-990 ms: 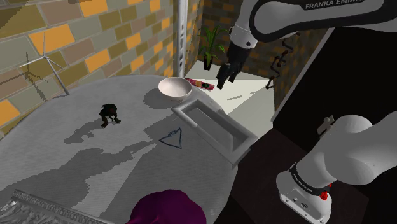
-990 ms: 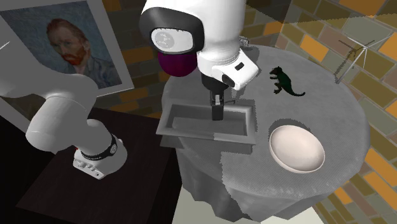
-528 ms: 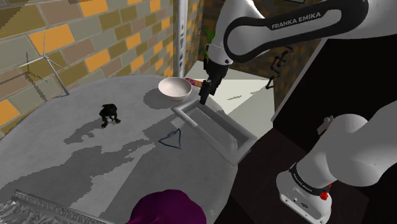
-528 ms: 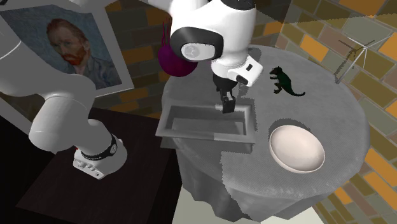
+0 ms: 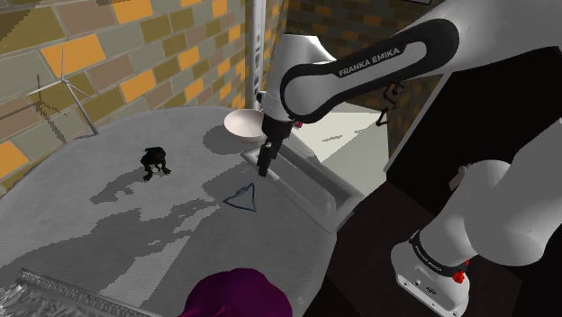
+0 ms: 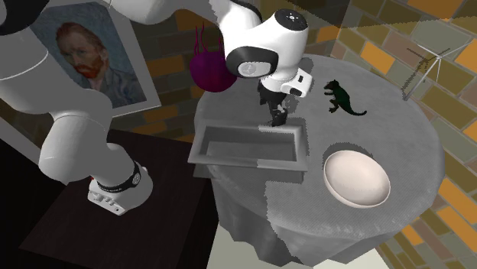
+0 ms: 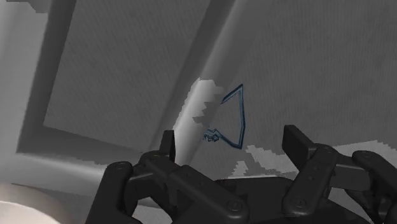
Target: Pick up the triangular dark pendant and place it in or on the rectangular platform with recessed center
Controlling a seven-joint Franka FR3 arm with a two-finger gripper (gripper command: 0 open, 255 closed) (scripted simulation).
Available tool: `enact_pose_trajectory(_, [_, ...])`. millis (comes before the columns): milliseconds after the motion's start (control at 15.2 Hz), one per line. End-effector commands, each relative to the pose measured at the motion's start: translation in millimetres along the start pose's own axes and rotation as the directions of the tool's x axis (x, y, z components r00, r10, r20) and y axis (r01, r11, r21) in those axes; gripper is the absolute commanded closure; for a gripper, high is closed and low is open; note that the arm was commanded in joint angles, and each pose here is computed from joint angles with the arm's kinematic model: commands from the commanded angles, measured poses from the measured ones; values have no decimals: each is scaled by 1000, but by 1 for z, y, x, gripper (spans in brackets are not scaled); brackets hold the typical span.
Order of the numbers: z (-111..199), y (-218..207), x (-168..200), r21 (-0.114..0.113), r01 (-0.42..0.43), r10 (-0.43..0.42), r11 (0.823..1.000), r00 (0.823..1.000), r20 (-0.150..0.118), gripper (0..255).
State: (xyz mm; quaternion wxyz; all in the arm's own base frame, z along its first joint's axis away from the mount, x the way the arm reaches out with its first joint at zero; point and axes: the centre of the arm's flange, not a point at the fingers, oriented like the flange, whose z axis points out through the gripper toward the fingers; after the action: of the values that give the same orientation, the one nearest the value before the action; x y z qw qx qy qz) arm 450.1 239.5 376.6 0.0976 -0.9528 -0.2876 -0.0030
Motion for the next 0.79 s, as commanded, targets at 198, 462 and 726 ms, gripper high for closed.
enact_pose_trajectory(198, [39, -21, 14, 18, 77, -77, 997, 997, 11, 0])
enact_pose_trajectory(462, [60, -22, 14, 18, 77, -77, 997, 997, 11, 0])
enact_pose_trajectory(726, [69, -22, 13, 18, 77, -77, 997, 997, 11, 0])
